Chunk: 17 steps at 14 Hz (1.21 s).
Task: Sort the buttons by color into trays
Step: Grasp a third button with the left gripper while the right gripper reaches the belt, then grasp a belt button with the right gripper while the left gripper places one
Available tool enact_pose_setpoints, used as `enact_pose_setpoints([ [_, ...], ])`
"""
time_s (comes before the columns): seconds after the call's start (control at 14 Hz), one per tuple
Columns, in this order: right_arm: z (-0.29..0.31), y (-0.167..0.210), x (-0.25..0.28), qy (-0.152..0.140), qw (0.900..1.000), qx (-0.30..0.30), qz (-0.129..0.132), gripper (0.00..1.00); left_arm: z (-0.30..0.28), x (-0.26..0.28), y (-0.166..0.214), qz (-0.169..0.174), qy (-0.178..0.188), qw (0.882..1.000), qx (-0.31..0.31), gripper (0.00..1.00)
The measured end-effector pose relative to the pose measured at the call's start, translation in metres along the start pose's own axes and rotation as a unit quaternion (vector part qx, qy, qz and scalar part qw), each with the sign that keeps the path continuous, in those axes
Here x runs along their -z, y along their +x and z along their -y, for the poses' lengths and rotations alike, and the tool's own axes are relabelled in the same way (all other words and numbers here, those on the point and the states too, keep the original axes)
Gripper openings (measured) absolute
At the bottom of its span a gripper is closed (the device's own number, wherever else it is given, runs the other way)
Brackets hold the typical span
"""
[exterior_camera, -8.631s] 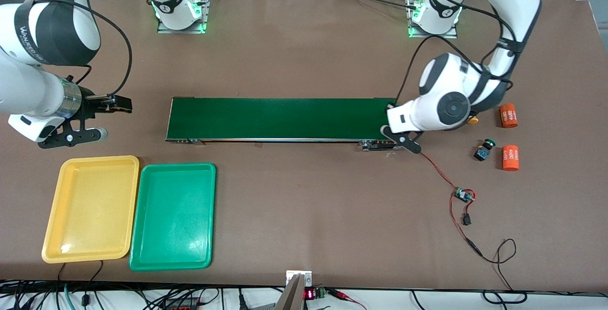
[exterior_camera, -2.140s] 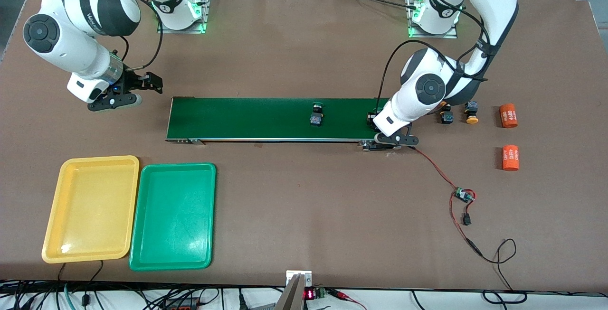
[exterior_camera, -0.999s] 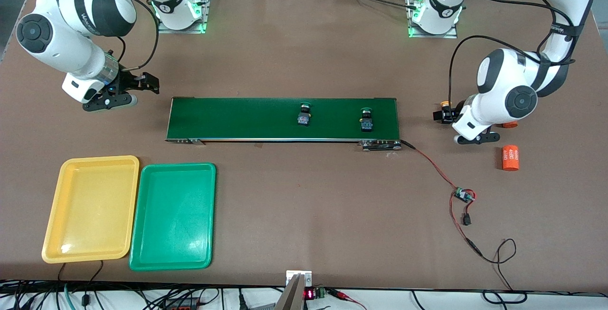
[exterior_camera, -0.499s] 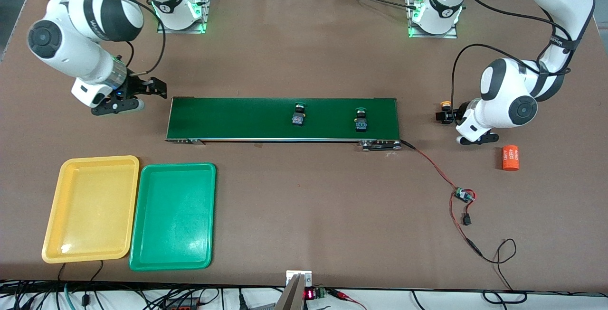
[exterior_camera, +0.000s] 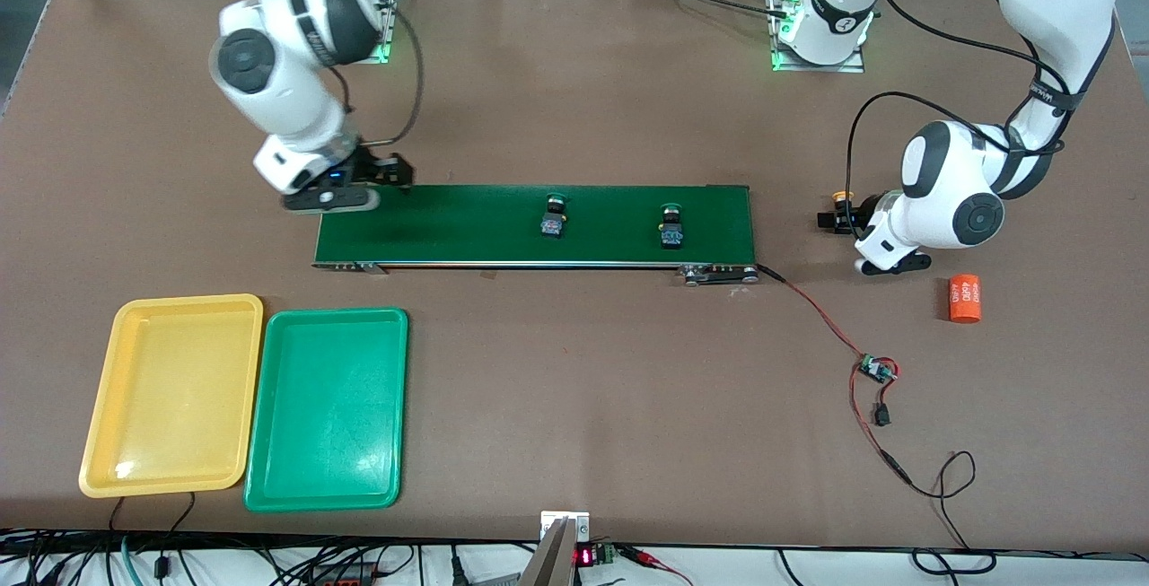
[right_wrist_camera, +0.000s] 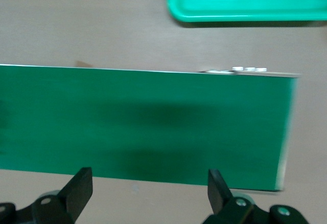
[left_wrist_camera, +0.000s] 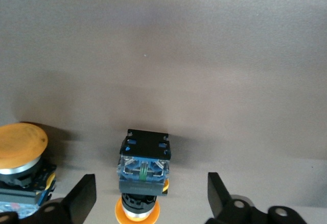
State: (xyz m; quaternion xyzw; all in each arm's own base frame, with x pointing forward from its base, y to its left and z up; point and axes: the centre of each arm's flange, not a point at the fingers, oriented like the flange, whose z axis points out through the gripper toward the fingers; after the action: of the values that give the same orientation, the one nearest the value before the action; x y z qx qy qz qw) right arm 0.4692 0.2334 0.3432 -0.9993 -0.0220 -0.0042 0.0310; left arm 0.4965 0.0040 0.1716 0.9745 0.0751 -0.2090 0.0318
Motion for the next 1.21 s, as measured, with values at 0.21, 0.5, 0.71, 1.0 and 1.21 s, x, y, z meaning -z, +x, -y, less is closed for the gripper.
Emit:
enact_pose_setpoints([
  [0.21,0.058,-0.011,-0.021,-0.001,1.000,-0.030,-0.002,1.00,0.001,-0.004,0.000,0.004,-0.001,1.000,-0.009,0.70],
  [0.5,0.097,-0.003,-0.030,0.000,0.999,-0.046,-0.006,1.00,0.005,-0.003,0.001,0.004,-0.003,1.000,-0.011,0.40],
  [0.71,0.116,0.006,-0.030,0.004,0.998,-0.056,-0.014,1.00,-0.003,0.017,0.002,-0.016,0.001,1.000,-0.018,0.40],
  [1.0,0.142,0.006,-0.048,0.010,0.999,-0.043,-0.025,1.00,-0.075,0.071,-0.013,-0.065,0.011,0.997,-0.042,0.40],
  [1.21,0.153,0.001,-0.071,0.008,0.999,-0.035,-0.025,1.00,-0.144,0.102,-0.034,-0.096,0.009,0.994,-0.048,0.40],
])
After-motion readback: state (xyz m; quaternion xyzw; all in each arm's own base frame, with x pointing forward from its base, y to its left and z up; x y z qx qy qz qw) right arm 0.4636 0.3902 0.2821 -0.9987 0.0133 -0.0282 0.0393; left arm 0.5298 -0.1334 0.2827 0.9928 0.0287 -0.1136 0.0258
